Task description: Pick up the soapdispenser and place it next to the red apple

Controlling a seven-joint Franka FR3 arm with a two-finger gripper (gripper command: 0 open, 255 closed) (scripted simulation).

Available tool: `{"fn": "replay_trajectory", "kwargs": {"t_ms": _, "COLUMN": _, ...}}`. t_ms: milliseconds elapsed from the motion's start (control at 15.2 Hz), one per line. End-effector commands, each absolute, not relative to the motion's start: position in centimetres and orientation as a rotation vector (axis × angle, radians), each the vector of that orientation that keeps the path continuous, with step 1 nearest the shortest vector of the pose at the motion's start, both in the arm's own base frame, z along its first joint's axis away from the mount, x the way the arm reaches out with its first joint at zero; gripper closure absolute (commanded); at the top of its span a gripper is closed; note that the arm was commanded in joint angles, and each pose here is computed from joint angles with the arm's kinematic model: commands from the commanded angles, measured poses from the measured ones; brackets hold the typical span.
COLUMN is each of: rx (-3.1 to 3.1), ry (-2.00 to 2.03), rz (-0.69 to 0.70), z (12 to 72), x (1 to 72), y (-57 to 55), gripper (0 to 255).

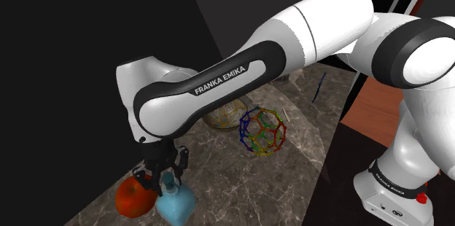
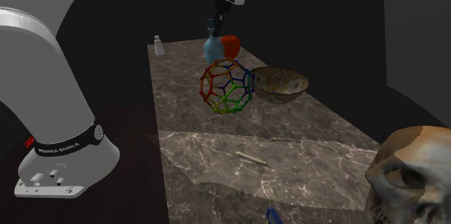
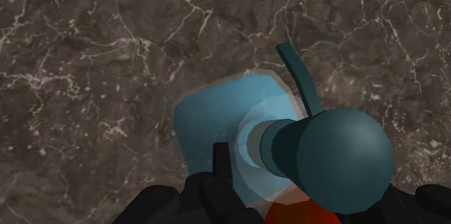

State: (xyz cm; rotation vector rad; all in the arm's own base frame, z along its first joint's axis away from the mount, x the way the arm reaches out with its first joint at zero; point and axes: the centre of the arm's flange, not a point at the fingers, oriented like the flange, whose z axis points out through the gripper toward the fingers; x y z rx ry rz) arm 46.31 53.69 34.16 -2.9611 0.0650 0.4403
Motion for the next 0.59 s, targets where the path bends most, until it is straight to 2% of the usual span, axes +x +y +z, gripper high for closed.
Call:
{"fn": "replay_trajectory", "kwargs": {"t_ms": 0, "rx": -2.961, "ry": 0.065, "rz": 0.440, "z": 34.2, "x": 46.3, "y": 53.7, "gripper": 0}}
{"fn": "replay_trajectory", "kwargs": {"t_ms": 330, "rx": -2.961, "ry": 0.065, "rz": 0.440, "z": 34.2, "x": 46.3, "y": 53.7, "gripper": 0}}
{"fn": "replay_trajectory", "kwargs": {"t_ms": 528, "rx": -2.961, "ry": 0.065, "rz": 0.440, "z": 37.9, "x": 47.4, "y": 53.1, "gripper": 0}}
